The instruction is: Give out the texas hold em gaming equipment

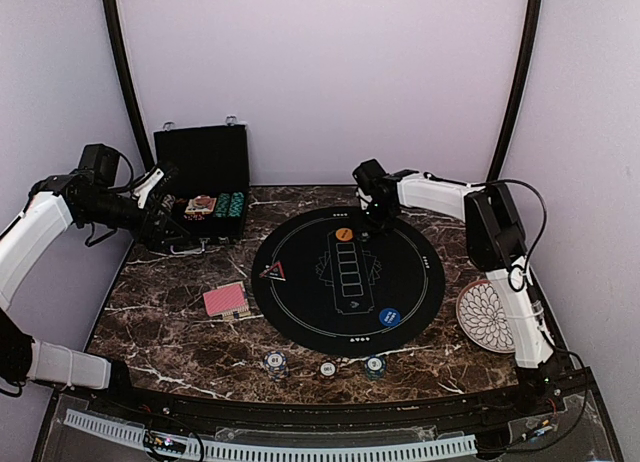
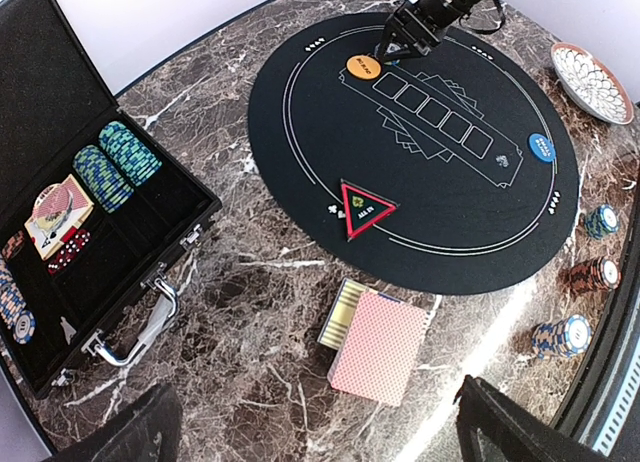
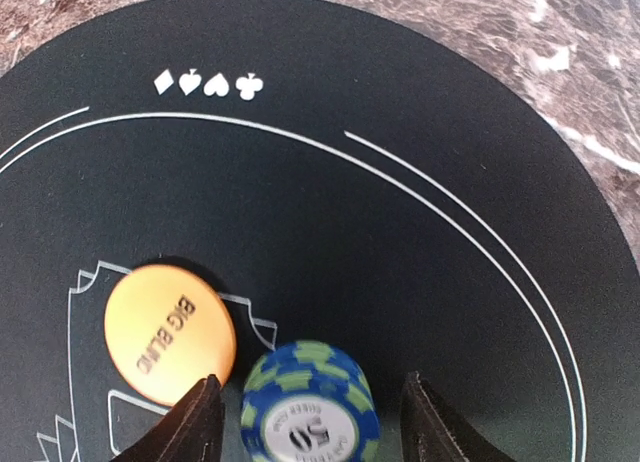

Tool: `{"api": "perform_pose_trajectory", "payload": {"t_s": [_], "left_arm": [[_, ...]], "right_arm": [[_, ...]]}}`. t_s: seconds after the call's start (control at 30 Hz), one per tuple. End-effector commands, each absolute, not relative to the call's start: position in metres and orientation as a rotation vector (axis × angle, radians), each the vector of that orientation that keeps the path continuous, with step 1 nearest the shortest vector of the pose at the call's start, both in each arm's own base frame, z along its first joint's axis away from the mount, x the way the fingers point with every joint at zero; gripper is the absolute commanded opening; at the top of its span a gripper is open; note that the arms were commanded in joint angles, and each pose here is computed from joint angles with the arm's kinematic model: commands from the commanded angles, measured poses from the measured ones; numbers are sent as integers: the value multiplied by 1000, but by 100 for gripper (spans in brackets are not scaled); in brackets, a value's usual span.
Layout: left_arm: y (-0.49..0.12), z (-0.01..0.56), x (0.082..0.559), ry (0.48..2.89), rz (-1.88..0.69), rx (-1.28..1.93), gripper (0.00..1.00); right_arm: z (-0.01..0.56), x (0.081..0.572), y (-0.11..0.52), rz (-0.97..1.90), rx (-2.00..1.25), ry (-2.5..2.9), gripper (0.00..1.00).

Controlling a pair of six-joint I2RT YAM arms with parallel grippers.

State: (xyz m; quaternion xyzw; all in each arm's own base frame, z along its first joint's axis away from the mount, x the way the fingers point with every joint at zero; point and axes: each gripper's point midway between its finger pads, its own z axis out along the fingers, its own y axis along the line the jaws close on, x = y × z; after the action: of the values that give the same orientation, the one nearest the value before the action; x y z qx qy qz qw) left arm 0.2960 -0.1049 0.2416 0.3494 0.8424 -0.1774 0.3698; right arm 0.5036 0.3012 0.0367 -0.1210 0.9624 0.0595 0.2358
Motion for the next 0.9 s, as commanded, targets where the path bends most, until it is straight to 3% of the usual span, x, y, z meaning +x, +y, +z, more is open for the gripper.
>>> {"api": "perform_pose_trajectory", "payload": {"t_s": [0.0,0.23,0.6,0.87], "left_arm": [[-108,250,287,2135,-465,928,99],[-107,245,288,2155,-463,930,99],[-103,241,295,2165,-431,908,99],[-104,235,293,2193,-457,913,99]], "right_arm": [[112,498,305,205,-317,2497,62],[147,418,307,202,-402,2443,68],[130,242,314,293,-700,2555,81],[129,173,316,431,-831,2611,82]]}}
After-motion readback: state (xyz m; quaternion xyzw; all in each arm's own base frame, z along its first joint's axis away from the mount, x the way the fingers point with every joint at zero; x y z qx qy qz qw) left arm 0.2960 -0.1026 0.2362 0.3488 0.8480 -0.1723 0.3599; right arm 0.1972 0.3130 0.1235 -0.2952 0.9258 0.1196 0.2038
